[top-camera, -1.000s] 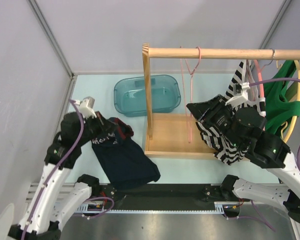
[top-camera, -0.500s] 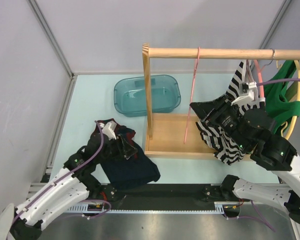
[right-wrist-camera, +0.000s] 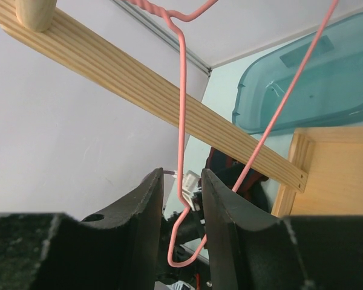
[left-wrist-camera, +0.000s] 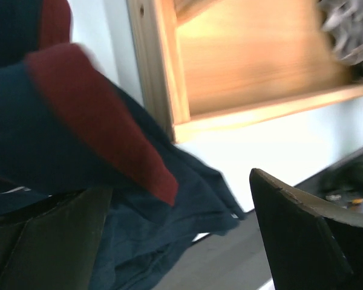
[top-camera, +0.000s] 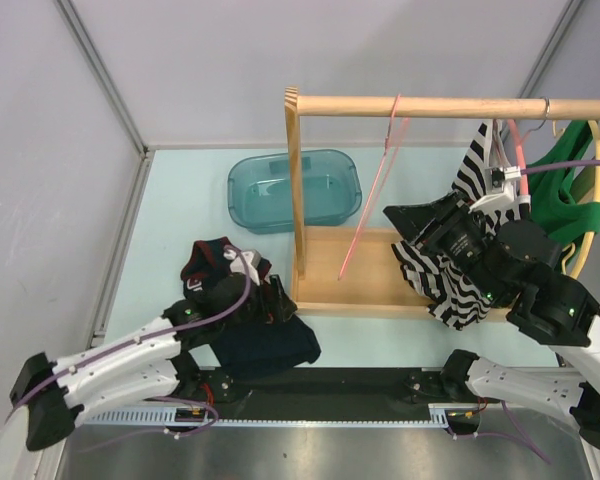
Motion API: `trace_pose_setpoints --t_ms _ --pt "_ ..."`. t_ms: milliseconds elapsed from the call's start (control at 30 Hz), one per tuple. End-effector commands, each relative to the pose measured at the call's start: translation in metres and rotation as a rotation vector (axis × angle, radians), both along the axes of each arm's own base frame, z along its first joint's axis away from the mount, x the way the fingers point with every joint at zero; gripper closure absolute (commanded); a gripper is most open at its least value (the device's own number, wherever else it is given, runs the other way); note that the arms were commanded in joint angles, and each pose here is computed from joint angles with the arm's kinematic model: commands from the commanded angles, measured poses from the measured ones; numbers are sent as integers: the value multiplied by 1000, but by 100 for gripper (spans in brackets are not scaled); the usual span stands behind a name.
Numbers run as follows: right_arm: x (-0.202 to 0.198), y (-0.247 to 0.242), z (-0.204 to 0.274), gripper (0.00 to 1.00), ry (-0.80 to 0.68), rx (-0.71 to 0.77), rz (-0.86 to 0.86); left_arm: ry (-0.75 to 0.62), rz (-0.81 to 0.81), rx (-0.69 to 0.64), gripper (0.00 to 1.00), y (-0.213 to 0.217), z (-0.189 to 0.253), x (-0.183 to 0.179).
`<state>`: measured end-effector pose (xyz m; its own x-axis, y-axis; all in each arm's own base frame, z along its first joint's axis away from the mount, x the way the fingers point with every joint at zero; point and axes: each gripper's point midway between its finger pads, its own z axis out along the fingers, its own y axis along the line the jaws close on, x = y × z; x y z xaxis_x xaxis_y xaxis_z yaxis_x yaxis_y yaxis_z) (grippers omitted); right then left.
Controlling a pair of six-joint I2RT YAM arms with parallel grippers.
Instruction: Remove the tank top from the hanger
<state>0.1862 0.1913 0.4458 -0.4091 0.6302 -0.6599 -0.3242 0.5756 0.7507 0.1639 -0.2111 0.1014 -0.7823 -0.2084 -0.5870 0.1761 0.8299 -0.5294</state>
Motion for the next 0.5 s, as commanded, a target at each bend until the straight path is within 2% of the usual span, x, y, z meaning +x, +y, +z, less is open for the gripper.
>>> trace_pose_setpoints --t_ms 0,67,267,467 --pt "-5 -4 6 63 -23 15 13 -51 61 102 2 -3 -18 6" --pt "-6 -6 0 63 -14 15 7 3 98 126 2 -3 -36 1" --pt "-9 -12 -6 63 -7 24 -1 39 129 191 1 -11 -61 -10" --pt "-11 -12 -7 63 5 30 8 169 193 249 1 -13 -94 -19"
